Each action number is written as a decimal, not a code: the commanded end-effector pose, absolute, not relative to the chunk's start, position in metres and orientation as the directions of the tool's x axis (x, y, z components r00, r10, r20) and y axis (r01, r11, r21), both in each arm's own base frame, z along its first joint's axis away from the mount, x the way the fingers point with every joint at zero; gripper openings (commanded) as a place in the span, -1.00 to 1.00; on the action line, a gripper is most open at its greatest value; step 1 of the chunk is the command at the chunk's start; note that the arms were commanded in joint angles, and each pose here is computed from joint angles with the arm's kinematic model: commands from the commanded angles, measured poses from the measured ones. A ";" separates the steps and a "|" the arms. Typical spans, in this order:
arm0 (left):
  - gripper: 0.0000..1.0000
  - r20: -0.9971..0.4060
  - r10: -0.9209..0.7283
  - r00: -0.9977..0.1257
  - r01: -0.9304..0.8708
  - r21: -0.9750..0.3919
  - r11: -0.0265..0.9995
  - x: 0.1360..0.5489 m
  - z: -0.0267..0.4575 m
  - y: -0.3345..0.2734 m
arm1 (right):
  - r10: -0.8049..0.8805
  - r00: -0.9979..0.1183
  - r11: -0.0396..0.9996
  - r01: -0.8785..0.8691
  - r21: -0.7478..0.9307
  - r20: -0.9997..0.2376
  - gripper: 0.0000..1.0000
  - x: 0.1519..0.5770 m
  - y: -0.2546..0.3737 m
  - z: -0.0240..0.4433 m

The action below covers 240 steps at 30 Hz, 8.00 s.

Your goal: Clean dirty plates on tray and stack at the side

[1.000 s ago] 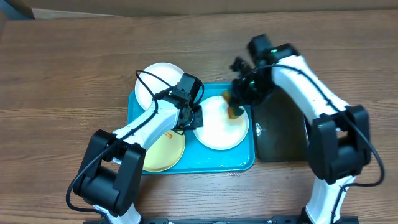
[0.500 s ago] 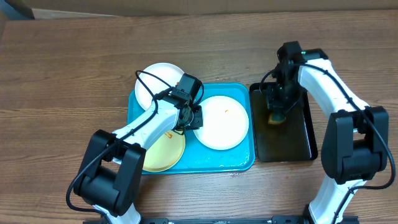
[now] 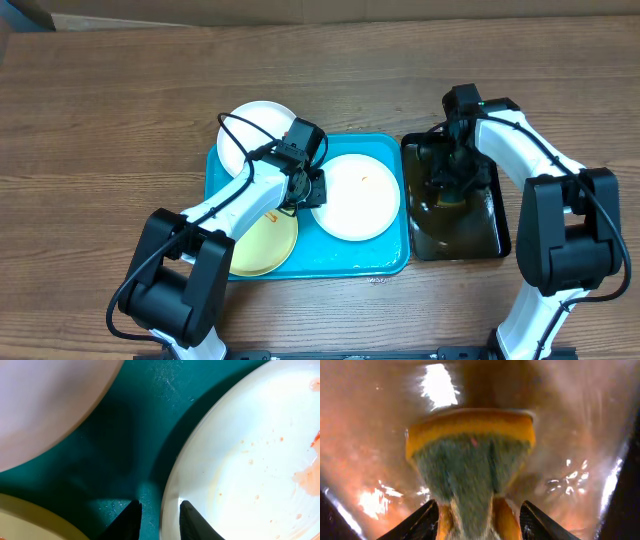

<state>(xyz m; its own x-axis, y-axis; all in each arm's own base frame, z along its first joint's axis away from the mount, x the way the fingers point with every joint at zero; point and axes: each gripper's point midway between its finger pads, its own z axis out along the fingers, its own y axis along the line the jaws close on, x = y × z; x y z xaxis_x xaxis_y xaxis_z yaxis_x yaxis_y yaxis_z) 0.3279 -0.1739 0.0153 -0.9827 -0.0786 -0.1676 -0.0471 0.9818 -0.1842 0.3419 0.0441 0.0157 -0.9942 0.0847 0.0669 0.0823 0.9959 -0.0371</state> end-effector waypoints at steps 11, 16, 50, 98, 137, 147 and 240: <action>-0.42 -0.152 -0.074 -0.986 -0.048 -0.169 0.984 0.323 0.009 -0.173 | 0.136 -0.989 0.990 0.134 -0.041 0.055 -0.19 0.336 0.047 0.017; -0.56 -0.152 -0.073 -0.986 -0.047 -0.169 0.984 0.323 0.009 -0.173 | 0.136 -0.990 0.990 0.134 -0.035 0.033 -0.92 0.343 0.048 0.023; -0.85 -0.179 -0.042 -0.983 -0.010 -0.174 0.985 0.329 0.010 -0.176 | -0.320 -0.930 0.932 -0.343 0.116 -0.181 -0.92 0.356 0.208 0.063; -0.79 -0.172 -0.041 -0.984 -0.011 -0.171 0.985 0.327 0.010 -0.175 | -0.320 -0.936 0.943 -0.330 0.049 -0.146 -0.87 0.381 0.201 0.022; -0.92 -0.172 -0.041 -0.984 -0.011 -0.171 0.985 0.327 0.010 -0.175 | -0.433 -0.894 0.693 -0.411 0.593 -0.113 -0.92 0.346 0.247 0.091; -0.45 -0.172 -0.042 -0.984 -0.012 -0.172 0.985 0.327 0.010 -0.175 | -0.239 -0.968 0.870 -0.177 0.460 0.080 -0.92 0.359 0.133 0.103; -0.92 -0.668 0.266 -0.695 0.373 -0.018 0.928 0.401 0.175 -0.298 | 0.594 -0.802 0.795 0.576 0.189 -0.055 1.00 0.414 -0.121 0.100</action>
<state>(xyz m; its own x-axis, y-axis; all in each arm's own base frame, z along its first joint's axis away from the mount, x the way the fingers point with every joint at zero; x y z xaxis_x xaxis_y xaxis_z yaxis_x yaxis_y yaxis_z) 0.3948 -0.2917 0.1597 -0.7638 0.2252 -0.6049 0.3696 0.9209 -0.1239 0.4108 -0.1092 0.0891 -0.8225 0.5683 -0.0220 0.5557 0.8113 0.1817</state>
